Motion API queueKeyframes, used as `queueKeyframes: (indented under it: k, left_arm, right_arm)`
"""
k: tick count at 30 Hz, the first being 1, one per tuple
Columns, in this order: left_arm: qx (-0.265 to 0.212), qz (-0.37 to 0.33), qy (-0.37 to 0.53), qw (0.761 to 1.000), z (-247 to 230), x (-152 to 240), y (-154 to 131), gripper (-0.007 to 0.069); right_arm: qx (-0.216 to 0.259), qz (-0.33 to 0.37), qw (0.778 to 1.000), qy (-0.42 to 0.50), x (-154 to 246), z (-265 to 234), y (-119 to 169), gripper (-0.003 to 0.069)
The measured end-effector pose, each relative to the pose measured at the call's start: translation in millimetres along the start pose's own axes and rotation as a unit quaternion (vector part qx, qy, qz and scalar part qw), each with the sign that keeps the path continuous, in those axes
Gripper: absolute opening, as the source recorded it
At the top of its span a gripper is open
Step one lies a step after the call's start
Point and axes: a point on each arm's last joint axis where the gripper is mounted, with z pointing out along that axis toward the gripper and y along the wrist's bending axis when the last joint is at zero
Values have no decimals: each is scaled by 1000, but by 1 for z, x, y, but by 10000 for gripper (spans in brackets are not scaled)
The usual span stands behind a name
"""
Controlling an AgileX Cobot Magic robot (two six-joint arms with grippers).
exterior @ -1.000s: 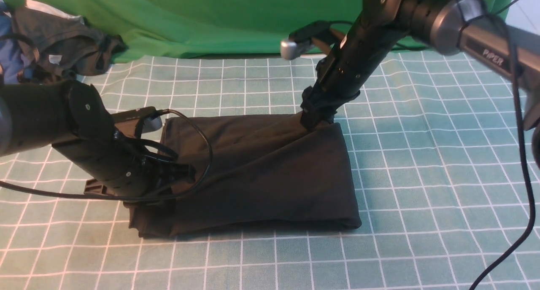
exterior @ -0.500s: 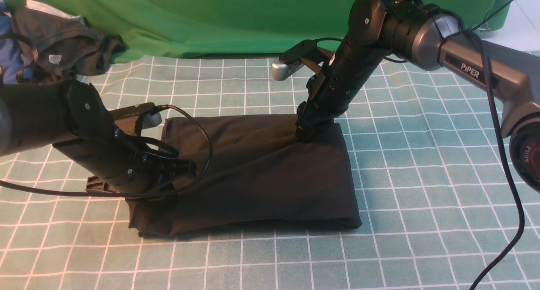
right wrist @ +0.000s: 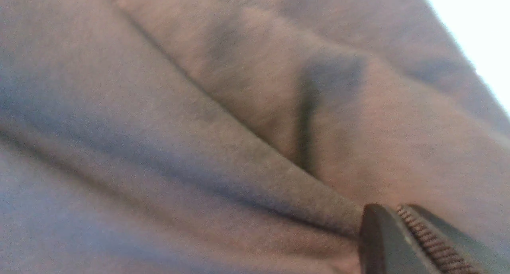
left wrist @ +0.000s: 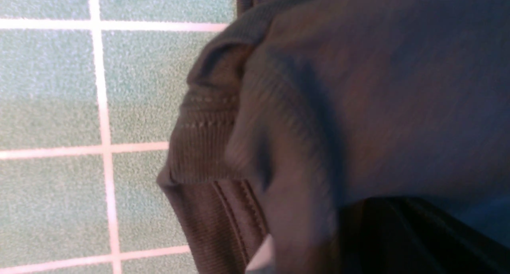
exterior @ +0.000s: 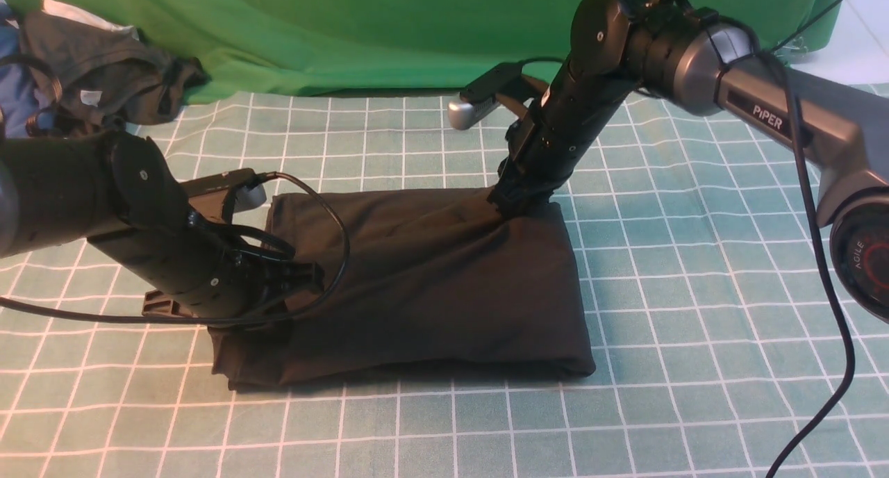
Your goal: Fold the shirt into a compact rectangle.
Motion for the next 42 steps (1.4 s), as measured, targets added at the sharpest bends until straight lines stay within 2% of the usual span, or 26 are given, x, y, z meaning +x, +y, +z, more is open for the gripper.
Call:
queueKeyframes:
  k: [3,12,19,23,27,30,32,38,42]
  left_arm:
    - [0,0,2,1000,0,0,0,11]
    - [0,0,-1,1000,0,0,0,11]
    - [0,1,-1,1000,0,0,0,11]
    - [0,1,-4,1000,0,-1,0,11]
    - [0,1,-6,1000,0,-1,0,11]
    - [0,1,-6,1000,0,-1,0,11]
    - [-4,2,-7,1000,-1,-2,0,11]
    - [-16,-10,-42,999,-19,-25,-5,11]
    - [-6,-14,-52,999,-30,-36,-12,11]
  right_arm:
    - [29,13,999,-2,-1,-4,-6,28]
    - [67,22,997,-29,-4,-9,-21,22]
    - [53,25,998,-16,-2,-9,-17,23]
    - [24,29,999,31,6,-11,-12,81]
    - [20,49,998,40,8,-12,-10,227]
    - [16,56,998,38,7,-15,-9,258]
    - [16,57,998,34,6,-20,-8,242]
    - [30,58,998,-7,-4,-69,4,55]
    - [40,55,997,-41,-9,-107,15,25]
